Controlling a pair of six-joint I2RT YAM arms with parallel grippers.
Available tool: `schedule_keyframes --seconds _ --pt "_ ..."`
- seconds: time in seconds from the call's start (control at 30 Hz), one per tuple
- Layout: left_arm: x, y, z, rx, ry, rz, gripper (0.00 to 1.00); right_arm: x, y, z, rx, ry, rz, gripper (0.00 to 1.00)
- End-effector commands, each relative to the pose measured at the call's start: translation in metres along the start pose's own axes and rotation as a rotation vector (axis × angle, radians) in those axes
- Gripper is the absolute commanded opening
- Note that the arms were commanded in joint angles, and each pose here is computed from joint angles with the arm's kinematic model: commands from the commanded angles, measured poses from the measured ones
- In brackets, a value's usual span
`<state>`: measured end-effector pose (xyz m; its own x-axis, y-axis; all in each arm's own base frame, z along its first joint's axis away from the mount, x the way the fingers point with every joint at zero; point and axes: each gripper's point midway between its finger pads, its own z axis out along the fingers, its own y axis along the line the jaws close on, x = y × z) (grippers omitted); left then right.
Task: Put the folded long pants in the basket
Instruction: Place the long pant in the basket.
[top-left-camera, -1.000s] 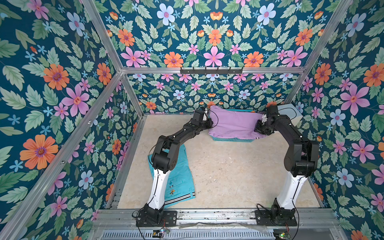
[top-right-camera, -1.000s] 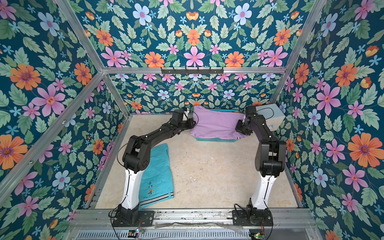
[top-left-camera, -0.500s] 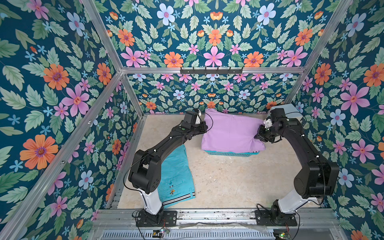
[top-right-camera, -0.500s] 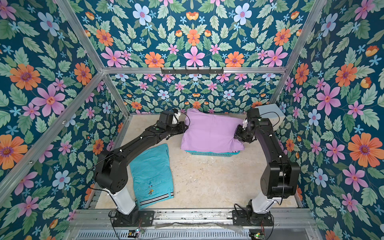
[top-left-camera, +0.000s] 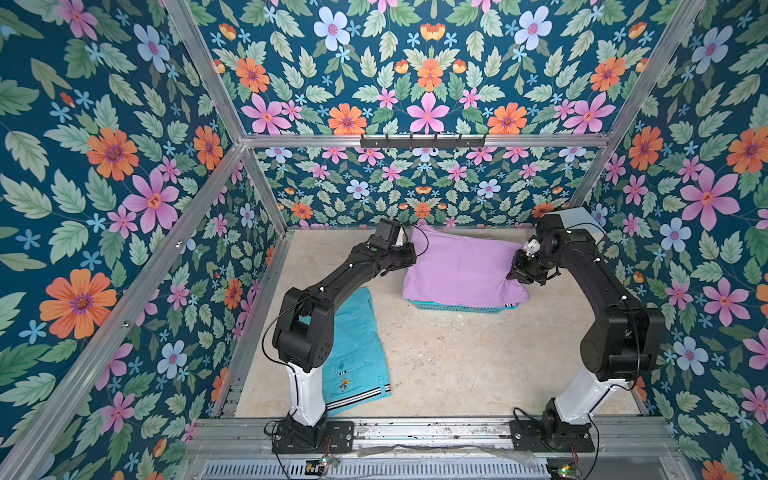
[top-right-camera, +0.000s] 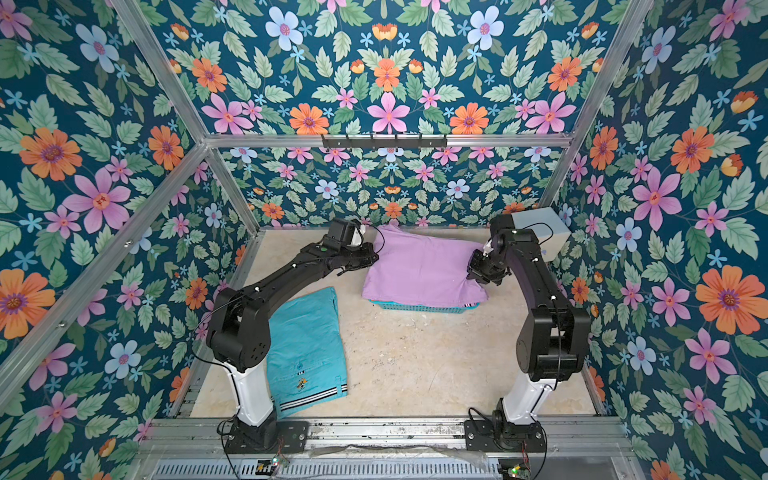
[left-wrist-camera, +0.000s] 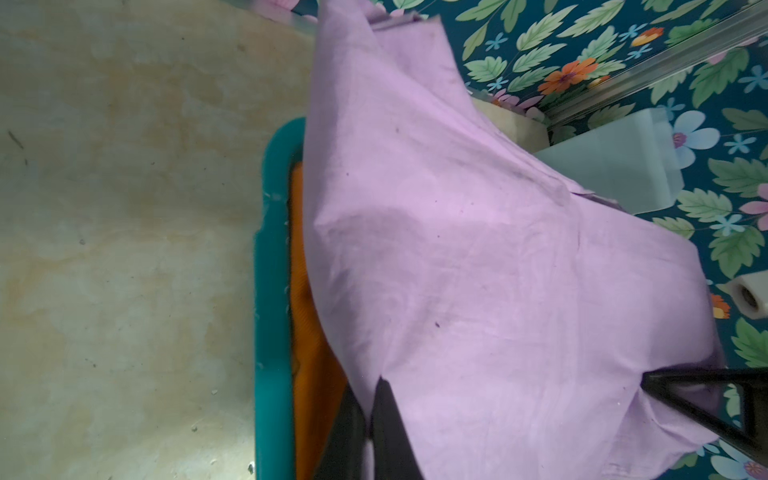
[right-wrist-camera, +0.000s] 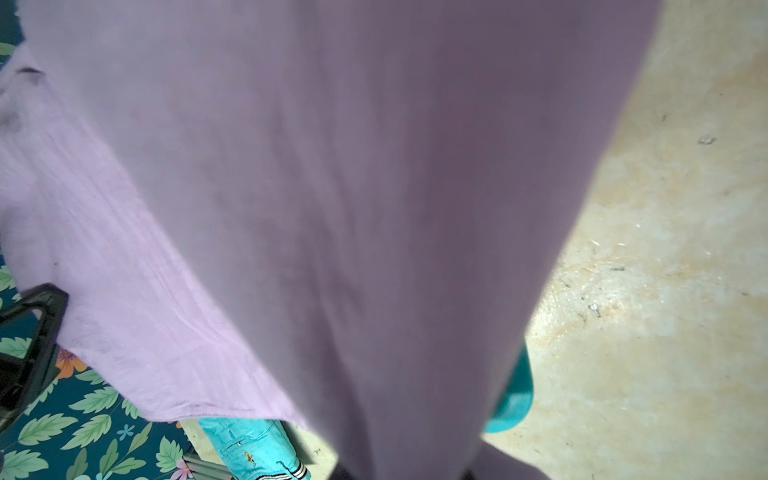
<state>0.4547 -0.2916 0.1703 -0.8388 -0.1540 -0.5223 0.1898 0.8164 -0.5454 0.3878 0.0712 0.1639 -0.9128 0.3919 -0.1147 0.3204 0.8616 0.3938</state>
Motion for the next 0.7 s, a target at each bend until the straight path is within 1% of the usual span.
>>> schedule_keyframes --seconds 0.0,0.17,0.33,0.47,0.57,0.6,0.63,0.67 --pt "-0.002 0.008 0.007 -0.028 -0.003 -0.008 0.00 -0.006 -0.009 0.010 0.040 0.000 0.020 0.00" --pt "0.003 0.019 0.023 -0.062 0.023 -0.004 0.00 -0.013 -0.011 0.026 0.053 0.018 0.028 0.00" --pt "0.009 0.033 0.031 -0.109 0.033 0.011 0.00 -0.016 -0.011 0.036 0.053 0.045 0.035 0.00" --pt "0.014 0.033 0.029 -0.100 0.041 0.010 0.00 -0.016 -0.012 0.039 0.054 0.047 0.036 0.00" --pt "0.014 0.031 0.023 -0.101 0.042 0.010 0.00 -0.019 -0.009 0.034 0.044 0.031 0.034 0.00" --pt "0.012 0.029 0.020 -0.099 0.041 0.010 0.00 -0.020 -0.007 0.031 0.039 0.020 0.032 0.11" --pt "0.012 0.028 0.018 -0.099 0.048 0.008 0.03 -0.022 -0.007 0.026 0.036 0.008 0.033 0.28" --pt "0.011 0.026 0.016 -0.094 0.051 0.011 0.14 -0.024 -0.008 0.022 0.038 -0.001 0.035 0.41"
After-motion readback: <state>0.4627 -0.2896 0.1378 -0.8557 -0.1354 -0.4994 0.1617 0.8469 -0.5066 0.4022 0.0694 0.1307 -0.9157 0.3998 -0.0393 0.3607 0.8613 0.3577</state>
